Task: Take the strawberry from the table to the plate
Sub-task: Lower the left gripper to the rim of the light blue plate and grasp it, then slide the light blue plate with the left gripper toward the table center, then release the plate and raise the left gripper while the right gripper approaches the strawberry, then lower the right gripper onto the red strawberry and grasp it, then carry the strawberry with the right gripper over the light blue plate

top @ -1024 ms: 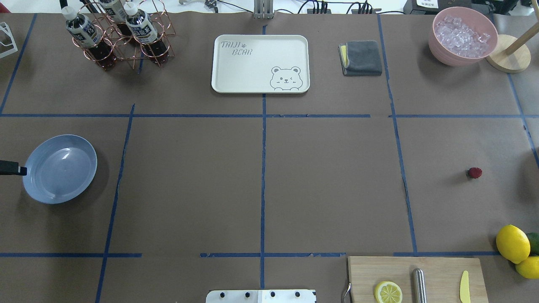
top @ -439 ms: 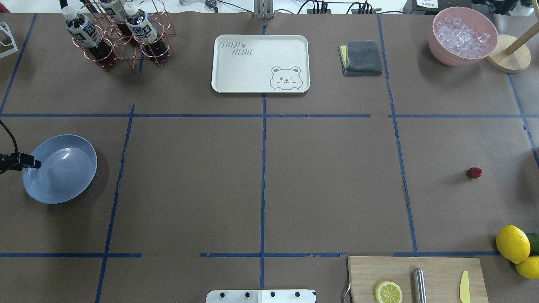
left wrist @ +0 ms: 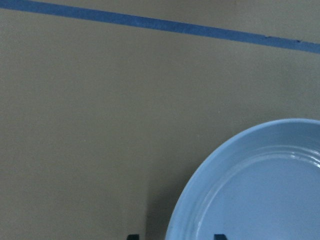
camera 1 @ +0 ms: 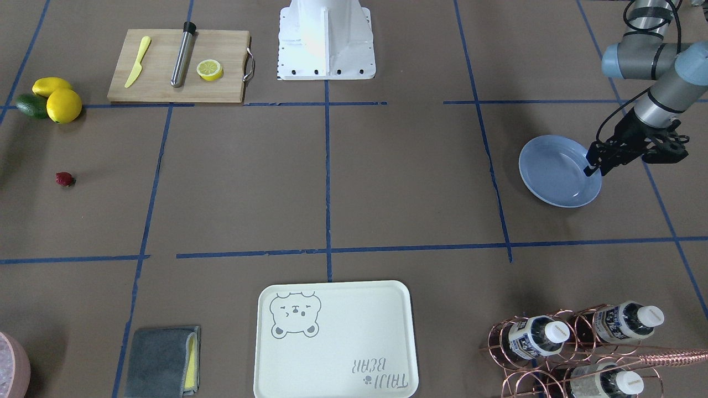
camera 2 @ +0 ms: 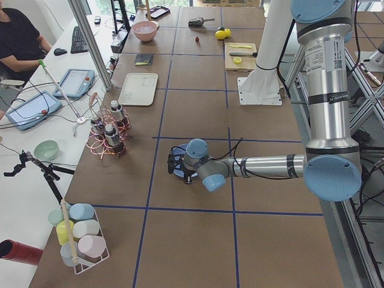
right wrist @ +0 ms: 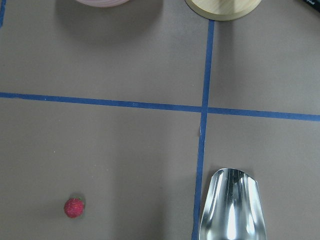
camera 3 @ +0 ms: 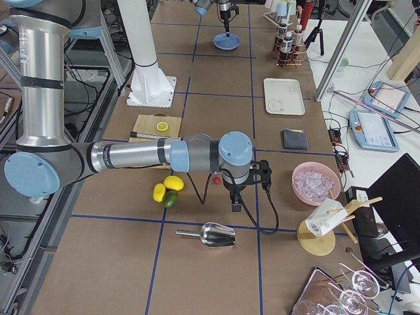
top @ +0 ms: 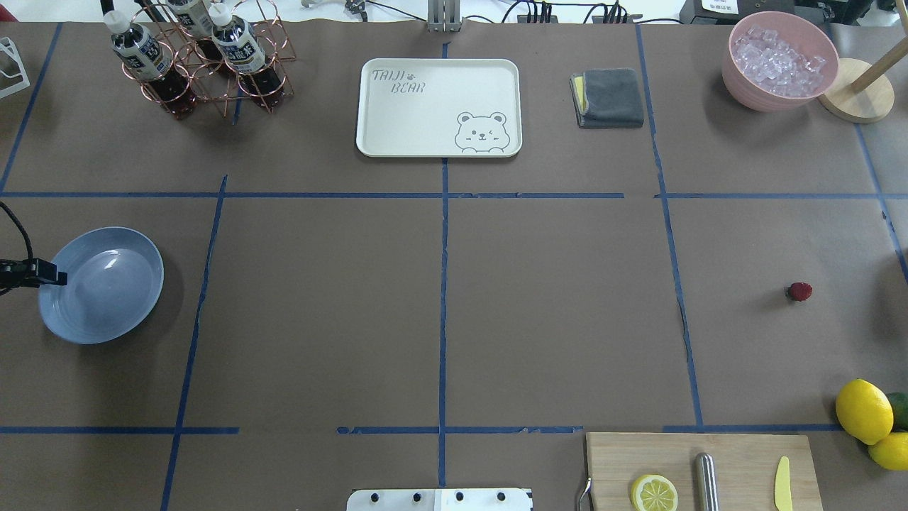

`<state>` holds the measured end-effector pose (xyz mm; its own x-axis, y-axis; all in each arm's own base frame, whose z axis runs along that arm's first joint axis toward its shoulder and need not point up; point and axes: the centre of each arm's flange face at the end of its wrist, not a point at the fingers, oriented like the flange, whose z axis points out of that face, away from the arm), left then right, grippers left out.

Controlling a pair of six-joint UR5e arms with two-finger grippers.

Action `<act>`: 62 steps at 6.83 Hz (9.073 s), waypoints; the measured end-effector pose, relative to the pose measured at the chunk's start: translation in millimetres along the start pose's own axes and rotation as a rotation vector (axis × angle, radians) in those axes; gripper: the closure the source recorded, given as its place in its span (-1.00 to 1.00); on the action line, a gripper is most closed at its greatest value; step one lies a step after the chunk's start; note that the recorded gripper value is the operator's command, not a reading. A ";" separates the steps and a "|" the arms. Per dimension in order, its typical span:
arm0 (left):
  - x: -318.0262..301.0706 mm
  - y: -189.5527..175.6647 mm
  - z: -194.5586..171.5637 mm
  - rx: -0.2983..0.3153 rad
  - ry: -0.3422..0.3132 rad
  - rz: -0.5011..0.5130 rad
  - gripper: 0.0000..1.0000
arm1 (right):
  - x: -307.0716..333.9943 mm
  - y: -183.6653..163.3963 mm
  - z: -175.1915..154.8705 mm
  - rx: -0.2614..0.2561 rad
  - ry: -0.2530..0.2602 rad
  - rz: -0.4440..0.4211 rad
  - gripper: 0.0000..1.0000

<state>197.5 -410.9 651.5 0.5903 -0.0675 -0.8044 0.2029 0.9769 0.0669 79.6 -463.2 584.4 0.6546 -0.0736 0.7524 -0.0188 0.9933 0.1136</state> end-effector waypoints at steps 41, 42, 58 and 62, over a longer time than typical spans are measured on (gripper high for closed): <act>332.3 -136.8 -137.4 0.030 -0.027 0.009 -1.00 | -173.1 72.0 245.0 0.054 0.032 0.075 -0.01; 332.0 -137.0 -136.7 0.029 -0.027 0.008 -1.00 | -172.8 72.3 245.2 0.052 0.034 0.076 0.50; 106.8 -187.7 -155.3 -0.010 -0.250 0.395 -1.00 | -716.1 -7.2 232.3 0.016 0.021 0.093 1.00; 91.9 -190.5 -154.6 -0.018 -0.260 0.400 -1.00 | -762.0 -1.4 277.4 -0.006 0.076 0.076 1.00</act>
<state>92.3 -571.8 473.5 0.7955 0.2682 -0.5433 -0.0921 0.9398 0.3292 -628.8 -433.1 190.9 0.7072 0.0083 0.7069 -0.0658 0.9964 0.0541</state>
